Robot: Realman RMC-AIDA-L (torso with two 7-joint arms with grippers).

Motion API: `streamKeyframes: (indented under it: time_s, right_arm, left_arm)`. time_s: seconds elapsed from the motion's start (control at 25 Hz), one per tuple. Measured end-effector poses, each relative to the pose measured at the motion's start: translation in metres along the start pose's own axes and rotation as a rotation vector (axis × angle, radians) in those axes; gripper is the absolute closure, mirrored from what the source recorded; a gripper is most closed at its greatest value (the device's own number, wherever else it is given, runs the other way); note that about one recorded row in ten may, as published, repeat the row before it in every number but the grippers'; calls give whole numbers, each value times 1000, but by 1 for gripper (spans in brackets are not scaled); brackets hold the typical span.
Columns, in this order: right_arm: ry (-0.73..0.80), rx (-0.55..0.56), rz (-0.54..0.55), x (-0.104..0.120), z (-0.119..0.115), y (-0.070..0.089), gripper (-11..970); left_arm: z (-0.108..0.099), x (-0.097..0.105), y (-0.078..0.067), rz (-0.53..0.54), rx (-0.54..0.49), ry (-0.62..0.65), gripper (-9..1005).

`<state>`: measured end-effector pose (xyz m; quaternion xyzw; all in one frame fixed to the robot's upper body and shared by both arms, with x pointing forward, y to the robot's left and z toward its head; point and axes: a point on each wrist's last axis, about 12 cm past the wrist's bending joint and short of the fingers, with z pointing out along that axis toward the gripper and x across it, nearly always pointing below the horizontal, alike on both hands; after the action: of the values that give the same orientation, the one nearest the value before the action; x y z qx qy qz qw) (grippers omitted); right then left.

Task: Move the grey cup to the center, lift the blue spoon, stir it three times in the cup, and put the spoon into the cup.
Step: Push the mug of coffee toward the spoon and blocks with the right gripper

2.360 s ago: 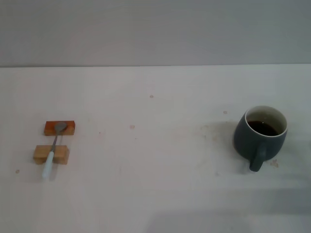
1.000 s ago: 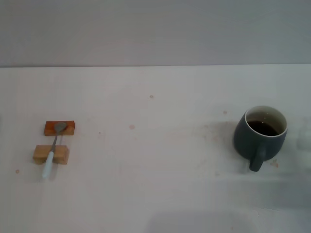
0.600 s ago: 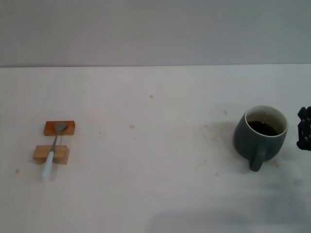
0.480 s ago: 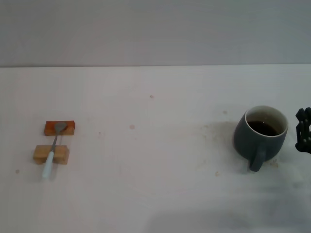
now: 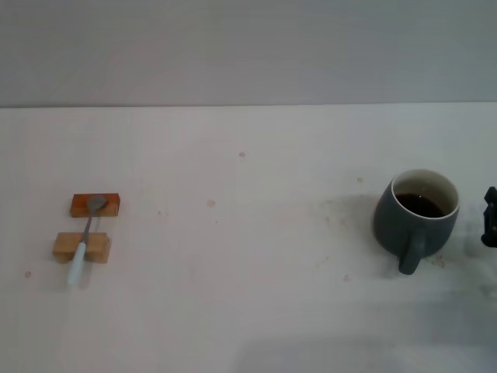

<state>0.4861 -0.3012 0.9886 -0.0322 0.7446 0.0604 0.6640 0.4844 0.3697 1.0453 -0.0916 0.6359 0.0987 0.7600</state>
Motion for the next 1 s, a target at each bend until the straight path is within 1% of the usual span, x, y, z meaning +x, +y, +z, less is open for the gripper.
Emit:
streamKeyframes:
  time_s: [0.16,0.48,0.68,1.0]
  right_arm:
    - [24,-55,-42,3,-1,4,845]
    - [49,-180,-103,5,0,17,845]
    - [70,-253,-144,5,7,27,845]
    - [94,-352,-205,2,21,42,845]
  left_arm:
    - [-1,-1,0,-5,-2,-7,290]
    - [-2,-2,-1,-12,-4,-23,290]
    - [-5,-2,-2,-36,-23,-33,291]
    - [-9,-1,1,-38,-39,-35,291]
